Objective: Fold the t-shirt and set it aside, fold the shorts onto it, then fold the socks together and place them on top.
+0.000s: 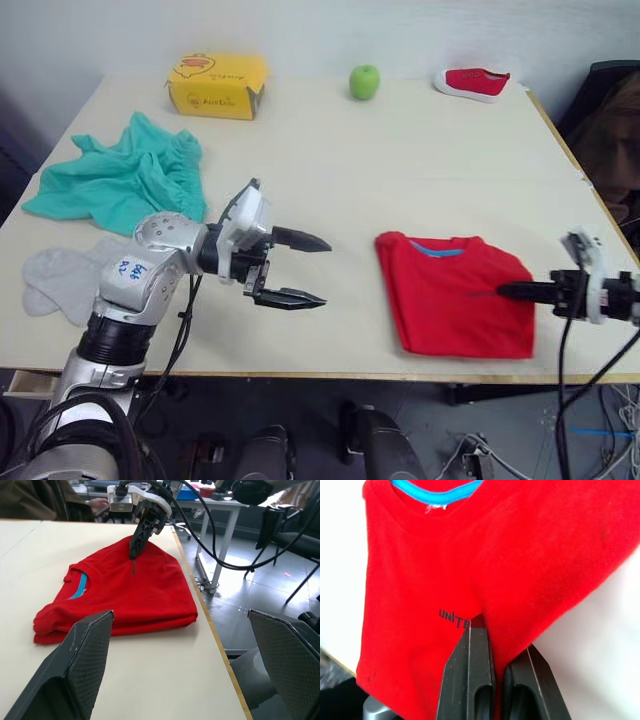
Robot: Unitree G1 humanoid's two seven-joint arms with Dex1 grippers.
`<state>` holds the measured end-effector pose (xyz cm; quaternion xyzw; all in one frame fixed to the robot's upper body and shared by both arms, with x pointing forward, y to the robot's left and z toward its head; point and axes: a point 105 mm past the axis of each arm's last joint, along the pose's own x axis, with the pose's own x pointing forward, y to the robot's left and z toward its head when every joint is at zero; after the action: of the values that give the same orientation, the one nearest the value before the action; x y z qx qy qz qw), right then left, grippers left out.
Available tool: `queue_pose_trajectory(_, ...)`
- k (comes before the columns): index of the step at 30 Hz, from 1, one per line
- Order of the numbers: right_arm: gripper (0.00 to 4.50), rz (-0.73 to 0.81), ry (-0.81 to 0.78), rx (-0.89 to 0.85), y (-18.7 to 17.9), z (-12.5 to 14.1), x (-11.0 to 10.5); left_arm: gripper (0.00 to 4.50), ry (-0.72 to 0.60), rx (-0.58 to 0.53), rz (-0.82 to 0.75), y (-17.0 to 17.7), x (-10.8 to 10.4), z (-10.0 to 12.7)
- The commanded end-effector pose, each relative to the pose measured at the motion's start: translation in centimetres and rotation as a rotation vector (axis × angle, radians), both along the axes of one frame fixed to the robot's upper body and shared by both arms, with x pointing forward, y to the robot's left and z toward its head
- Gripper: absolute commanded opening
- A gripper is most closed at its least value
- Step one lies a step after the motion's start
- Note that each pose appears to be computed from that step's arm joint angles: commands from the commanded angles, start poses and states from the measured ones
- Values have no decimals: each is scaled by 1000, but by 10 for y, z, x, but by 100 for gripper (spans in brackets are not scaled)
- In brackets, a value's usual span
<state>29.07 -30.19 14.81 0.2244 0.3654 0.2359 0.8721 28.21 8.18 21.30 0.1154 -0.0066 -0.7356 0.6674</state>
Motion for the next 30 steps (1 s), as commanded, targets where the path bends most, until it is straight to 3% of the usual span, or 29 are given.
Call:
queue_pose_trajectory(1,2,40,-74,-17,3,12,1,450,-35,-4,-8,-2,4,4)
queue_pose_trajectory(12,2,-208,-80,-192,-81,2,-4,450,-49,-13,-9,-3,7,7)
queue_pose_trajectory(19,2,-313,-35,-299,-130,-7,-31,450,-57,-10,-5,-3,8,9)
queue_pose_trajectory(27,2,-241,-89,-242,-119,0,-29,450,-47,-25,-27,-7,1,13)
queue_pose_trajectory(30,76,-229,-146,-197,-109,6,-23,450,-34,-32,-34,-9,-2,13)
